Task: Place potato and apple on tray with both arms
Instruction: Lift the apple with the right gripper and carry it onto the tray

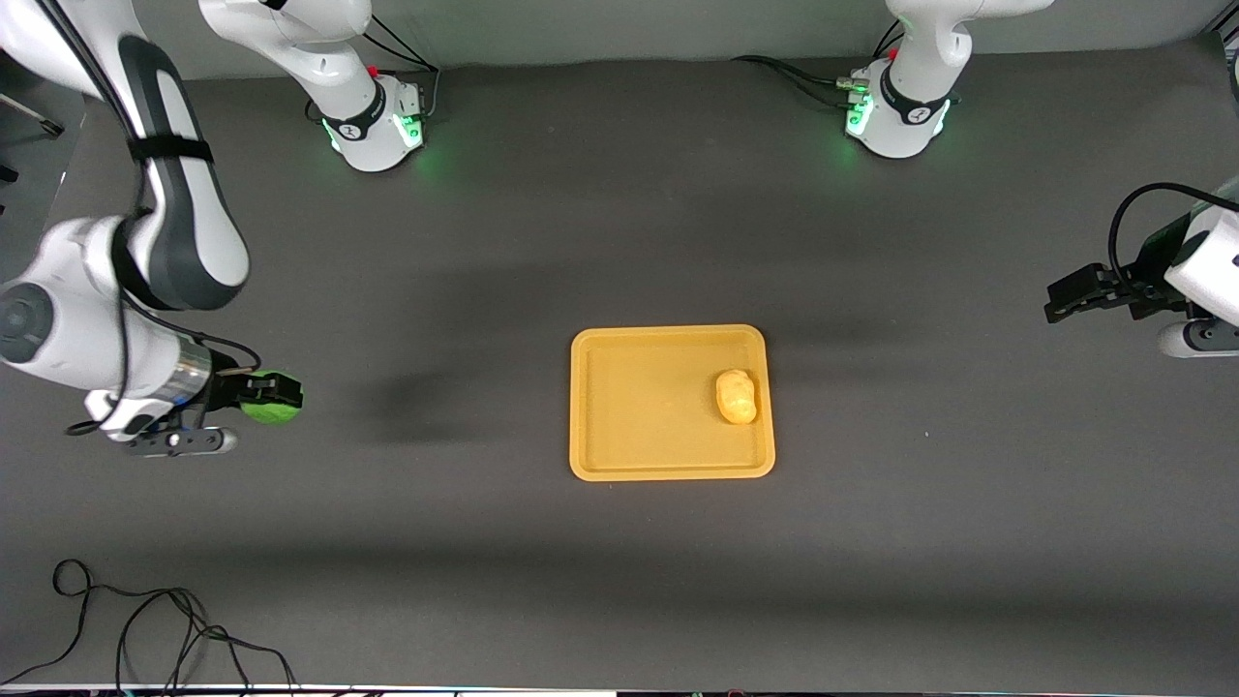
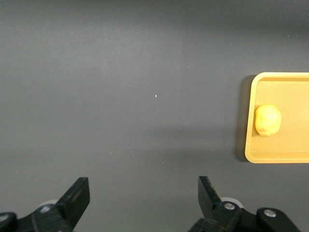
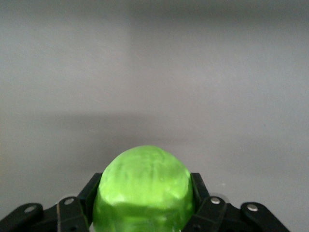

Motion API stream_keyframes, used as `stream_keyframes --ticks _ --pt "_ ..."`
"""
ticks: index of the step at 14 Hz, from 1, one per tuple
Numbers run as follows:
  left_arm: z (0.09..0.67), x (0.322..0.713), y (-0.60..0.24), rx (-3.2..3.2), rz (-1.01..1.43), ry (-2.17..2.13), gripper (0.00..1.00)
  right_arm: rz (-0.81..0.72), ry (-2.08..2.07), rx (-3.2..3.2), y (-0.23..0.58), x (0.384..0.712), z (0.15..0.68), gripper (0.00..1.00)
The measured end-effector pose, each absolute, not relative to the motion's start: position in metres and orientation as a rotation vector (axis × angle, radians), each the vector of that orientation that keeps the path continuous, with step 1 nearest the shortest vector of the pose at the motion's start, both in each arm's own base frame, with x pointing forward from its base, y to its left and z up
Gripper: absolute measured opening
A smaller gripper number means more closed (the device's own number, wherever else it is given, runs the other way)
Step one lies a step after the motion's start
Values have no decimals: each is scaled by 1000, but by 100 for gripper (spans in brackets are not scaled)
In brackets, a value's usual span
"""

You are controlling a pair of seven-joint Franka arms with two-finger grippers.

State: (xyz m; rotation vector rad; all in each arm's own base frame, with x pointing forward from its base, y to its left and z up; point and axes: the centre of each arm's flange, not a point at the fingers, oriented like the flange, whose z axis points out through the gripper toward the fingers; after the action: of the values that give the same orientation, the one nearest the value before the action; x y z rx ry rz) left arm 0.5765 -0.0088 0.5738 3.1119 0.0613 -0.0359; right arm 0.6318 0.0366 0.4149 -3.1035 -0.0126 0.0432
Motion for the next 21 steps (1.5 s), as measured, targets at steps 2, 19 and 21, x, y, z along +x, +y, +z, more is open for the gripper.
stream_keyframes --ticks 2,19,21 --pt "574 577 -8 3112 -34 64 100 -12 37 -3098 111 638 444 77" --pt "575 577 -8 3113 -31 61 100 -207 287 -3058 542 583 188 77" --pt "575 577 -9 3113 -30 59 100 -217 286 -3050 544 585 192 77"
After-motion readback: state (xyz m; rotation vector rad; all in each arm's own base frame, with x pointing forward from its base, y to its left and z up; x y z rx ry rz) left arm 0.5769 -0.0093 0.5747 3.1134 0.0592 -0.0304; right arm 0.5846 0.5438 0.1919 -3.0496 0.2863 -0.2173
